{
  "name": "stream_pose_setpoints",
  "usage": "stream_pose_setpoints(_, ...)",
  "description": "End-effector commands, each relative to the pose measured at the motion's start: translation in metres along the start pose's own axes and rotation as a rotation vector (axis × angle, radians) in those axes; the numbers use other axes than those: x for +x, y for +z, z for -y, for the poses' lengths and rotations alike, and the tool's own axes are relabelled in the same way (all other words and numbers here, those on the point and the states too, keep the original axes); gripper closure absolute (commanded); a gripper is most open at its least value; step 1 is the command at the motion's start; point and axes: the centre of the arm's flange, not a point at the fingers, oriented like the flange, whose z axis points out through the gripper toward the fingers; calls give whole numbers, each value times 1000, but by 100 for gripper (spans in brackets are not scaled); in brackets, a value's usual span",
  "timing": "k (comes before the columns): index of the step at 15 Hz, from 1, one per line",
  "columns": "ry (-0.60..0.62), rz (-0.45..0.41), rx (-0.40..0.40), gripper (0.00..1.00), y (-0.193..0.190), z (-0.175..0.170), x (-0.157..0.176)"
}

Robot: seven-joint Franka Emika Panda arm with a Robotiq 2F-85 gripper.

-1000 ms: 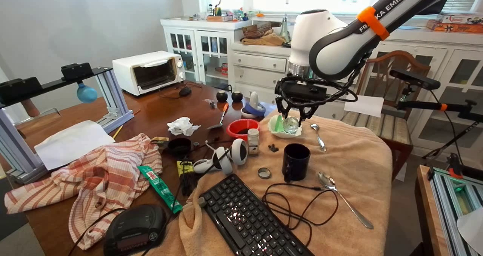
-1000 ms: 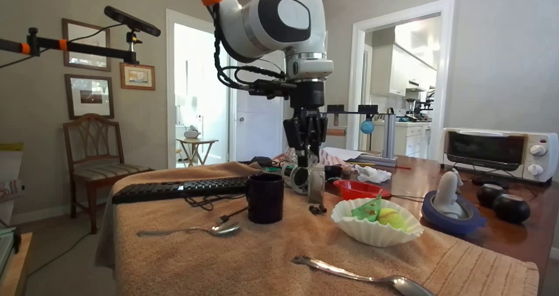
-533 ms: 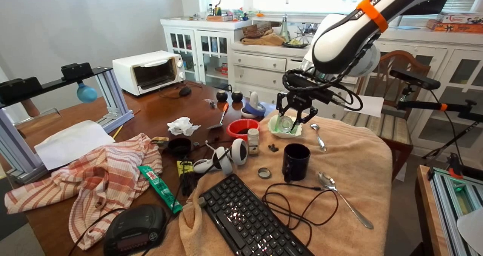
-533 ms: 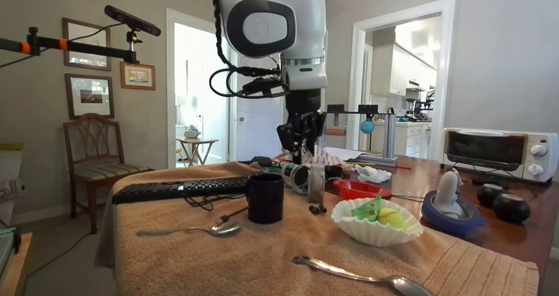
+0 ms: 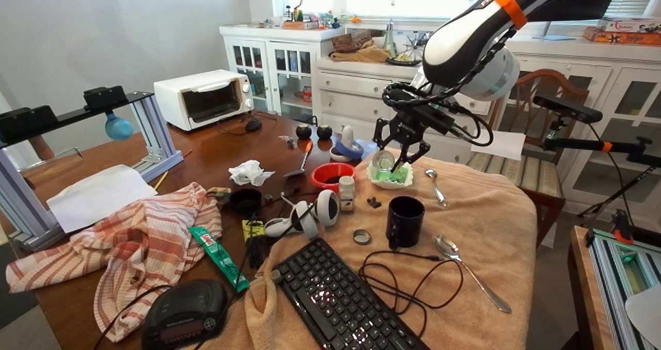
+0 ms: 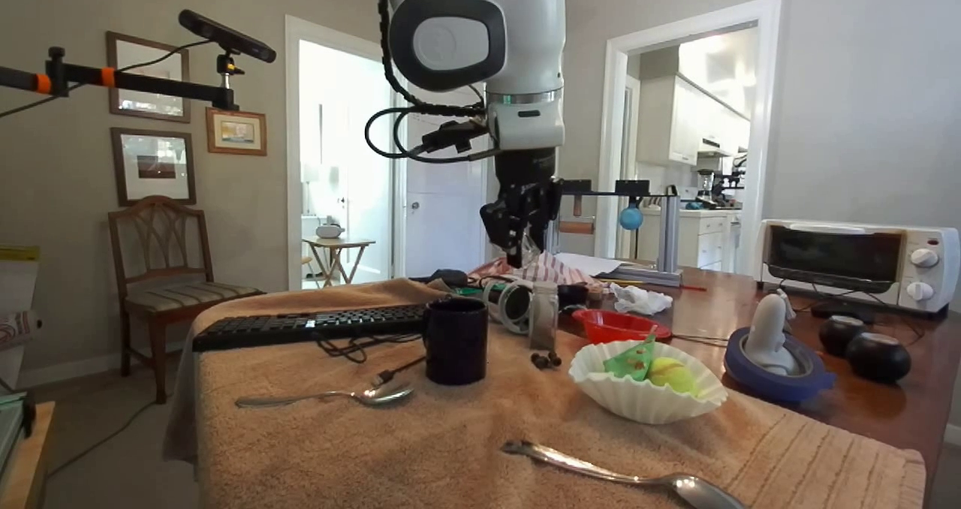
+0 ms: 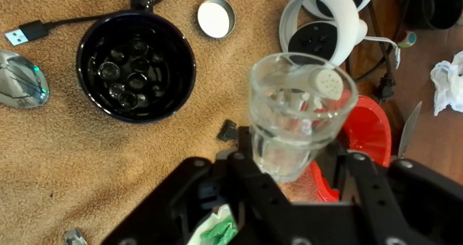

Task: Pour the contents from the glass cup into the black cup

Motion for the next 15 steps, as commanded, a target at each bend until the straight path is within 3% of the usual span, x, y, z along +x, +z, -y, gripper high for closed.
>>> stream_pose_setpoints(1, 90, 71, -24, 78, 4, 1, 21)
stream_pose_setpoints(9, 329, 264, -88, 78, -3, -28, 84)
stream_pose_setpoints(12, 338, 330, -104, 78, 0, -39, 105)
stream_pose_setpoints(15, 284, 324, -104, 78, 7, -51, 120)
